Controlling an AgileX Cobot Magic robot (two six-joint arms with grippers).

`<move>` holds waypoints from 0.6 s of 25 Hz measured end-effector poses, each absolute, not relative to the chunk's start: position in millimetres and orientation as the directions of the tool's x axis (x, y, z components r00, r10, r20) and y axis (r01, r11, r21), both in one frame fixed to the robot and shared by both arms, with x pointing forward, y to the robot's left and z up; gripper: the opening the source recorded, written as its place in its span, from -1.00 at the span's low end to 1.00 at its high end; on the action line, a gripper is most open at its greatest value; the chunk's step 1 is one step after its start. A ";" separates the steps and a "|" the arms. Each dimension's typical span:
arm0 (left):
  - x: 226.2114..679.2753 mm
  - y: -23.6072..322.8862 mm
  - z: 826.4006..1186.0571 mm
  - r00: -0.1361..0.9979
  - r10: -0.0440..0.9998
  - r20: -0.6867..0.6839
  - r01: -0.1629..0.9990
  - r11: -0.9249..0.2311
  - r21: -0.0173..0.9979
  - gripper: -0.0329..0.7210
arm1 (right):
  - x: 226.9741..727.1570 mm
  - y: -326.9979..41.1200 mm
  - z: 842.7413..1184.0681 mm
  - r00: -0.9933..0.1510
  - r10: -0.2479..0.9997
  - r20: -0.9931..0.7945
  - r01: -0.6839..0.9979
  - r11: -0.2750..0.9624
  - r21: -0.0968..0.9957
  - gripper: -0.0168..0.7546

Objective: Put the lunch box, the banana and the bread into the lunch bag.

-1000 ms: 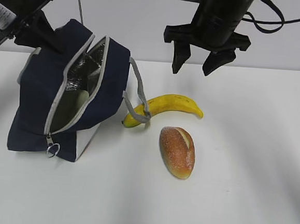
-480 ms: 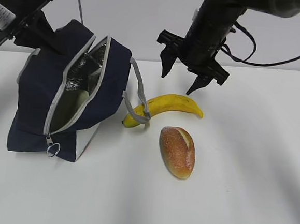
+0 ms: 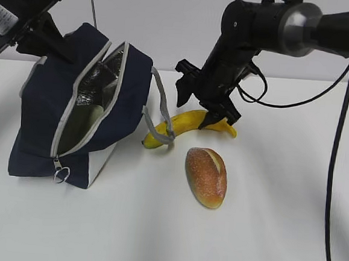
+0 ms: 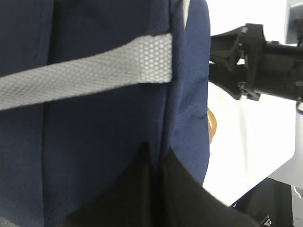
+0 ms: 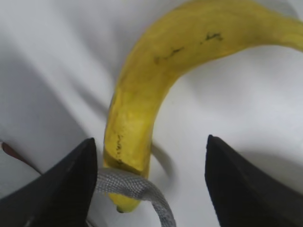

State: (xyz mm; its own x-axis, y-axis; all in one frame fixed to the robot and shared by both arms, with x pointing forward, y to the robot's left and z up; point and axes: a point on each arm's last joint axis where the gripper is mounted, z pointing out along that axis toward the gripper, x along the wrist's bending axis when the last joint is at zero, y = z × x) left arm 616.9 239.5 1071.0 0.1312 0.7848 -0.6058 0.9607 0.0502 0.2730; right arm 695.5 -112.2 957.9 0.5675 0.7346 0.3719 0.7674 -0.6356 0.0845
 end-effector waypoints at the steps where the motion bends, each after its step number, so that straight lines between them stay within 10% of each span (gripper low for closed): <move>1: 616.9 239.5 1071.0 0.131 0.785 -0.606 0.961 0.050 0.273 -0.92 | 697.4 -111.1 953.6 0.575 0.724 0.381 0.760 -0.645 0.081 0.41; 15: 616.0 239.3 1070.9 0.132 0.783 -0.608 0.963 0.043 0.265 -0.92 | 710.5 -105.3 913.0 0.612 0.670 0.420 0.712 -0.698 0.076 0.41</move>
State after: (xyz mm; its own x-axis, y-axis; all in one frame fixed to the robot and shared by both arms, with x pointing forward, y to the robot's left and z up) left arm 616.0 239.3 1070.9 0.1318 0.7831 -0.6078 0.9633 0.0434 0.2649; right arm 710.5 -105.3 913.0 0.6120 0.6701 0.4200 0.7120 -0.6980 0.0760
